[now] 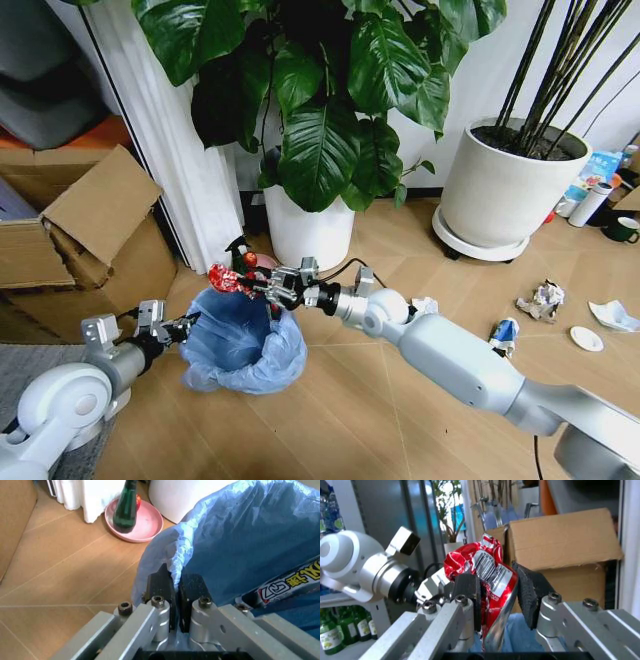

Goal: Pick up the trash bin and place the garbage on the floor into it.

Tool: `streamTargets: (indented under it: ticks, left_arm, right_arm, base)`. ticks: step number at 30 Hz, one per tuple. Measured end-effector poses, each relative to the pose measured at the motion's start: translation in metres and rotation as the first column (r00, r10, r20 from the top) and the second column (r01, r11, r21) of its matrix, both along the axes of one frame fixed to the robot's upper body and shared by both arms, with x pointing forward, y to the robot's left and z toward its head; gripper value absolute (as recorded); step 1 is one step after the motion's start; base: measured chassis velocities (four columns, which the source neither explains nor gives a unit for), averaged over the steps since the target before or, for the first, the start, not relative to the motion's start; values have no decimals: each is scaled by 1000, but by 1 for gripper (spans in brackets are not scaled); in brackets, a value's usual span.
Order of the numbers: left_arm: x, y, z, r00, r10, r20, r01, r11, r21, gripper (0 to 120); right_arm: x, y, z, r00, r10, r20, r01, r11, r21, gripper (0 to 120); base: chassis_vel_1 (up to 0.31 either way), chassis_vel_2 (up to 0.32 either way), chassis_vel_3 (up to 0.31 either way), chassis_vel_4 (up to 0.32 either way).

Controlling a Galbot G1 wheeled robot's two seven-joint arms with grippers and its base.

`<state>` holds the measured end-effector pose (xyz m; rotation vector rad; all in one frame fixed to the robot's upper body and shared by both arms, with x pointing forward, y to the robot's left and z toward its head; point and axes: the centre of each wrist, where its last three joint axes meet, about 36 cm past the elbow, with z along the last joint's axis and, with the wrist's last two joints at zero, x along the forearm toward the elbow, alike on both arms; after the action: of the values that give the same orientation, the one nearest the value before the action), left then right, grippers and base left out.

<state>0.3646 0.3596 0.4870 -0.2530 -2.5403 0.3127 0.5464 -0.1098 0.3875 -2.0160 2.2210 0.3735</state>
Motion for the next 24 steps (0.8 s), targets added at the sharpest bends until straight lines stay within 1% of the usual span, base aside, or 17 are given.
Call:
streamTargets:
  ticks: [4, 6, 8, 9, 10, 11, 13, 14, 15, 16, 17, 19, 20, 22, 23, 24]
  left_arm:
    - [0, 1, 1, 1000, 4, 4, -4, 1000, 0, 0]
    - [0, 1, 1, 1000, 5, 4, -5, 1000, -1, 0]
    - [-1, 1, 1, 1000, 6, 3, -6, 1000, -1, 0]
    - [-1, 1, 1, 1000, 6, 3, -6, 1000, -2, 0]
    - [-1, 1, 1, 1000, 6, 3, -6, 1000, -2, 0]
    - [-1, 1, 1, 1000, 6, 3, -6, 1000, -2, 0]
    - [0, 1, 0, 1000, 7, 1, -7, 1000, -2, 0]
    - [0, 2, -1, 1000, 8, 0, -8, 1000, -2, 0]
    - [0, 2, -1, 1000, 8, 0, -8, 1000, -2, 0]
    - [0, 2, -1, 1000, 9, 0, -9, 1000, -1, 0]
    - [0, 2, -1, 1000, 10, -1, -10, 1000, -1, 0]
    - [1, 3, -2, 1000, 13, -1, -13, 1000, -1, 0]
    - [1, 3, -2, 1000, 13, -1, -13, 1000, -1, 0]
    - [1, 4, -2, 1000, 18, 1, -18, 1000, -3, 0]
    - [1, 4, -2, 1000, 21, 2, -21, 1000, -5, 0]
    - [1, 4, -2, 1000, 21, 2, -21, 1000, -5, 0]
  right_arm:
    - [0, 2, -3, 1000, 9, 5, -9, 1000, -14, 19]
    - [-1, 2, -4, 1000, 9, 6, -9, 1000, -16, 22]
    - [-1, 2, -5, 1000, 10, 6, -10, 1000, -16, 30]
    - [-2, 2, -6, 1000, 10, 5, -10, 1000, -16, 36]
    - [-2, 2, -6, 1000, 10, 5, -10, 1000, -16, 36]
    - [-2, 2, -6, 1000, 10, 5, -10, 1000, -16, 40]
    - [-2, 1, -6, 1000, 9, 7, -8, 1000, -17, 52]
    - [-2, 1, -6, 1000, 8, 7, -8, 1000, -17, 54]
    - [-2, 1, -6, 1000, 8, 7, -8, 1000, -17, 54]
    - [-2, 0, -6, 1000, 8, 8, -7, 1000, -17, 59]
    - [-1, -2, -5, 1000, 6, 9, -6, 1000, -17, 62]
    - [0, -4, -2, 1000, -3, 9, 3, 1000, -8, 73]
    - [0, -4, -2, 1000, -3, 9, 3, 1000, -8, 73]
    - [2, -6, 3, 999, -54, -3, 54, 998, 21, 81]
    - [5, -8, 5, 992, -123, -14, 123, 992, 40, 88]
    - [5, -8, 5, 992, -123, -14, 123, 992, 40, 88]
  base:
    - [0, 0, 0, 0]
    - [0, 0, 0, 0]
    - [0, 0, 0, 0]
    - [0, 0, 0, 0]
    - [0, 0, 0, 0]
    - [0, 0, 0, 0]
    - [0, 0, 0, 0]
    - [0, 0, 0, 0]
    - [0, 0, 0, 0]
    - [0, 0, 0, 0]
    - [0, 0, 0, 0]
    - [0, 0, 0, 0]
    - [0, 0, 0, 0]
    - [0, 0, 0, 0]
    - [0, 0, 0, 0]
    - [0, 0, 0, 0]
